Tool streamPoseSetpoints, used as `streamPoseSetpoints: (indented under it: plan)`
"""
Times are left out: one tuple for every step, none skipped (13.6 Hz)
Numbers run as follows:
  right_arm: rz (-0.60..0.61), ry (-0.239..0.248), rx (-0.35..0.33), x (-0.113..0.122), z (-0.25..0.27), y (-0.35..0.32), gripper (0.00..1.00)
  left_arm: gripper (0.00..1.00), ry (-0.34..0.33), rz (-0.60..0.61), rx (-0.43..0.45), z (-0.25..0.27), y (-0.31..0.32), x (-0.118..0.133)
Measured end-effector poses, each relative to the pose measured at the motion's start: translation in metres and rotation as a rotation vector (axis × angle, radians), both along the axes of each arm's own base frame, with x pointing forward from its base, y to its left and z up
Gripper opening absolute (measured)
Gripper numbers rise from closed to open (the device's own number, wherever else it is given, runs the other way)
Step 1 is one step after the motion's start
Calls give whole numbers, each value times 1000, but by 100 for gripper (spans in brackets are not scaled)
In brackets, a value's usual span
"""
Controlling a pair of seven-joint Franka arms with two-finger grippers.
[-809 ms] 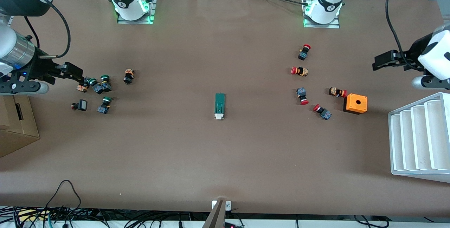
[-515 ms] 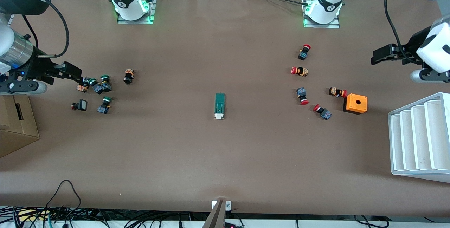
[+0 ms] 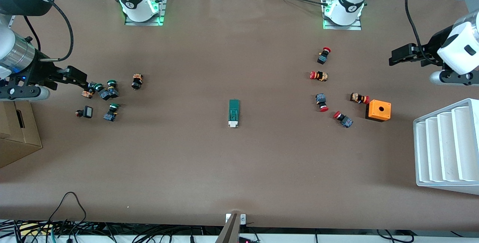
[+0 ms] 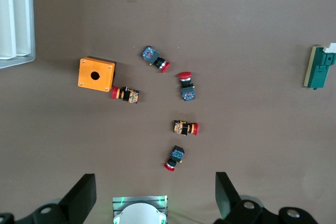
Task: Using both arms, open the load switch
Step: 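Move the left gripper toward the green load switch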
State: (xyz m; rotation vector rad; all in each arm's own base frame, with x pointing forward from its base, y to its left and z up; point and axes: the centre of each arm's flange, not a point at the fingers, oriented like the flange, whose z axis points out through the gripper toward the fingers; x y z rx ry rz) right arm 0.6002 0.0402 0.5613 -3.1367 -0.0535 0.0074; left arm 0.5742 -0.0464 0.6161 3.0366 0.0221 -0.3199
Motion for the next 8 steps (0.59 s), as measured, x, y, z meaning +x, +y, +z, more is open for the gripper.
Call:
streamPoseSetpoints:
  plan:
    - [0, 1, 0, 0, 0, 0, 100, 100, 1, -2, -3, -1, -2, 0]
    - [0, 1, 0, 0, -1, 0, 100, 100, 4, -7, -5, -2, -4, 0]
    - [0, 2, -2, 0, -1, 0, 100, 100, 8, -15, -6, -3, -10, -1]
    - [1, 1, -7, 0, -1, -1, 100, 100, 15, -18, -5, -6, -19, -2]
    - [1, 1, -10, 1, -1, -1, 100, 100, 18, -15, -4, -7, -31, -2]
    - [1, 1, -11, 1, -1, -1, 100, 100, 11, -9, -11, -7, -46, -3]
    - [1, 2, -11, 1, -1, -1, 100, 100, -8, 13, -16, -6, -68, -3]
    - [2, 2, -12, 1, -2, -1, 100, 100, -21, 50, -15, -6, -97, -5]
